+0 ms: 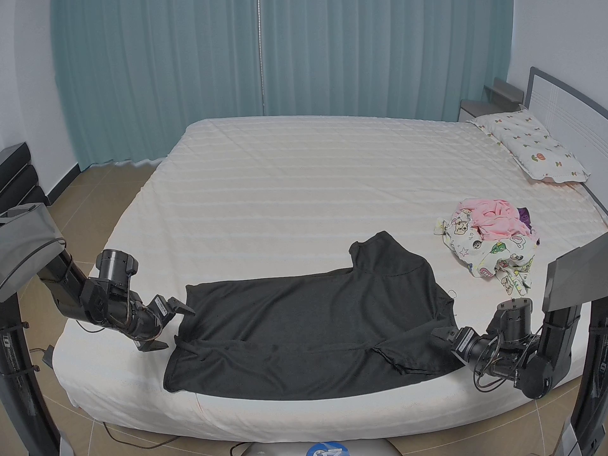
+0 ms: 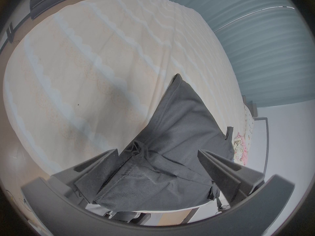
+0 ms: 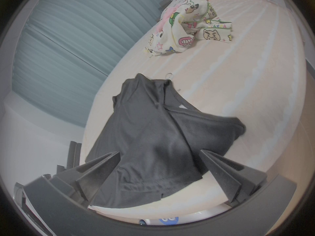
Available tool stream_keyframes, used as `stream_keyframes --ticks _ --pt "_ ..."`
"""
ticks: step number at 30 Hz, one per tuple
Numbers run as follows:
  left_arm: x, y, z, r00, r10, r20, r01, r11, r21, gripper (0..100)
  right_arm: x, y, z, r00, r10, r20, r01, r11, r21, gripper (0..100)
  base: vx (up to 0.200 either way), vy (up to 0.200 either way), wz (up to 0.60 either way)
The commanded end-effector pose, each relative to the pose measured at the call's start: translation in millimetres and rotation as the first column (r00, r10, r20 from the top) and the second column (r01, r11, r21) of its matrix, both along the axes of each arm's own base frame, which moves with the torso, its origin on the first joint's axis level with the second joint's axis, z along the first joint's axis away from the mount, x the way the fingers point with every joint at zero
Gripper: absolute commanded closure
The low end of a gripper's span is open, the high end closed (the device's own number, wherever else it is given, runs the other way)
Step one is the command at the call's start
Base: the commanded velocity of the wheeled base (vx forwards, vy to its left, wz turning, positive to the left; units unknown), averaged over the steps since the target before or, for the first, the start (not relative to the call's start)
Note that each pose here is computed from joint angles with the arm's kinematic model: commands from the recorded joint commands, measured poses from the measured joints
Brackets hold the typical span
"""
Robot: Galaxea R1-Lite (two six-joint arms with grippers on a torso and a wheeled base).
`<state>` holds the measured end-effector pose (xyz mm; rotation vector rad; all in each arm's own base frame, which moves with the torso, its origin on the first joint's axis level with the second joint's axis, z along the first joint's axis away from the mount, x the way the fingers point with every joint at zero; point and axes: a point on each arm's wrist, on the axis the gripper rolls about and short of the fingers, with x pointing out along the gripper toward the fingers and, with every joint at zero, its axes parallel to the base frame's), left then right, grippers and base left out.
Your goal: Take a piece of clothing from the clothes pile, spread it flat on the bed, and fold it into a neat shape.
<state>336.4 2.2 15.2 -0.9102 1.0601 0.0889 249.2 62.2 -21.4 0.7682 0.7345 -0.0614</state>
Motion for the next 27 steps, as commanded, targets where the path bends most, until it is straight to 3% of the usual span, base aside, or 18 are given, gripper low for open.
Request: stream_keyframes --ticks 1,14,15,24,27 --pt "1 2 3 1.000 0.005 0.012 -0.005 1.000 -0.001 0 -5 5 -8 0.999 0.019 -0.040 -0.020 1.000 -0.015 0 0.000 0.000 0.00" --pt "1 2 3 1.000 0.003 0.019 -0.003 1.000 0.002 0 -7 6 -8 0.999 0.023 -0.048 -0.024 1.000 -0.018 0 0.000 0.000 0.00" --pt "1 2 3 1.000 0.003 0.019 -0.003 1.000 0.002 0 -7 6 -8 0.999 0.023 -0.048 -0.024 1.000 -0.018 100 0.000 0.000 0.00" --pt "2 2 4 1.000 0.003 0.020 -0.003 1.000 0.001 0 -14 7 -7 0.998 0.031 -0.060 -0.033 0.999 -0.038 100 0.000 0.000 0.00" --pt "3 2 5 1.000 0.004 0.024 -0.004 1.000 0.000 0 -19 5 -8 0.996 0.051 -0.067 -0.056 0.995 -0.080 100 0.000 0.000 0.00"
